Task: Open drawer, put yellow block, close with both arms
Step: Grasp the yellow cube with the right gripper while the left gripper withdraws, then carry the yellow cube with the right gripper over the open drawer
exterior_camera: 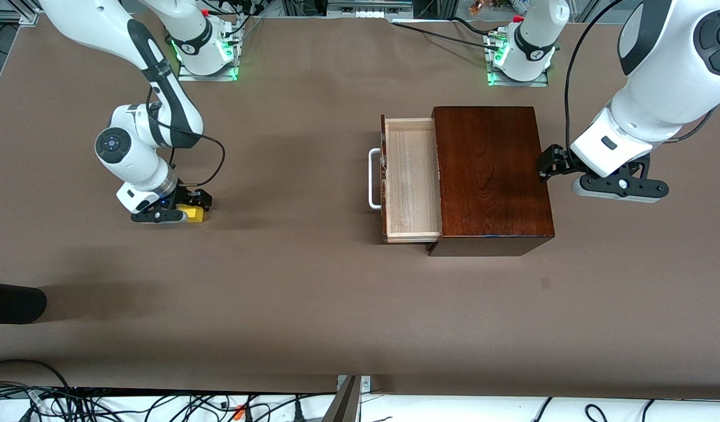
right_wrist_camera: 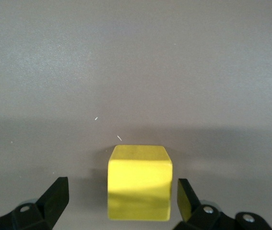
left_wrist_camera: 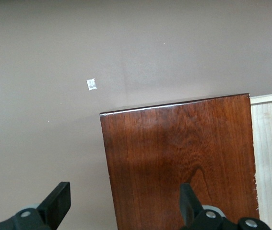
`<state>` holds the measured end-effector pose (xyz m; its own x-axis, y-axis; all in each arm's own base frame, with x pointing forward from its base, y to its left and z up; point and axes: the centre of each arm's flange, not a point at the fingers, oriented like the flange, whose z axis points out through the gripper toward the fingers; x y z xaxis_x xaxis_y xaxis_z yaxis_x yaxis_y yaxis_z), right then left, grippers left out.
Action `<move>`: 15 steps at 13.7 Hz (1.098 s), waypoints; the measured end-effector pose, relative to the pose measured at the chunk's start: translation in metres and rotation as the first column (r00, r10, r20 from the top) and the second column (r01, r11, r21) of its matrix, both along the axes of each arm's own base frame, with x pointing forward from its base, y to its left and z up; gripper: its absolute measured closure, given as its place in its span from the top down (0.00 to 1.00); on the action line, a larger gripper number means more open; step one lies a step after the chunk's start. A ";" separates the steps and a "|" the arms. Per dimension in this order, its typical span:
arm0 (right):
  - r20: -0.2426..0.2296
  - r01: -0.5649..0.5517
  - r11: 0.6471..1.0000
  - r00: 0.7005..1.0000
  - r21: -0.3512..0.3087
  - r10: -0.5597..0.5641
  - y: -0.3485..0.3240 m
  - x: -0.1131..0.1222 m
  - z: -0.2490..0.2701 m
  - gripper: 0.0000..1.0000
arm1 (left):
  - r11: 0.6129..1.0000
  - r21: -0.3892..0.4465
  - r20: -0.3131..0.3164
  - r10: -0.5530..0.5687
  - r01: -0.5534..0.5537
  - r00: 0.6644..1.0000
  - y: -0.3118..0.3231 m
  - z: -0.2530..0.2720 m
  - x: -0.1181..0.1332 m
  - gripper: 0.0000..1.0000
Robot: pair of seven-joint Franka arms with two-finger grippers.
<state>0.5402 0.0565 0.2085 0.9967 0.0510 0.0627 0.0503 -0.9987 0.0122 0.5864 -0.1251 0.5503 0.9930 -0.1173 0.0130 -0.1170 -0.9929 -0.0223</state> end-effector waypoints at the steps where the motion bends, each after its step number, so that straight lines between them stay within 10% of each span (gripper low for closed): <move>1: 0.002 0.000 1.000 1.000 0.000 0.000 0.000 0.000 -0.002 1.00 | 1.000 0.001 0.001 -0.011 0.011 1.000 0.005 0.001 0.001 1.00; 9: -0.005 0.000 1.000 1.000 -0.002 0.000 0.000 -0.001 -0.010 0.97 | 1.000 0.016 -0.029 -0.026 0.027 0.999 0.059 0.037 -0.006 1.00; 15: -0.006 -0.009 1.000 1.000 -0.004 0.009 -0.002 -0.001 -0.011 0.69 | 1.000 0.002 -0.061 -0.012 0.012 0.998 0.067 0.065 -0.015 1.00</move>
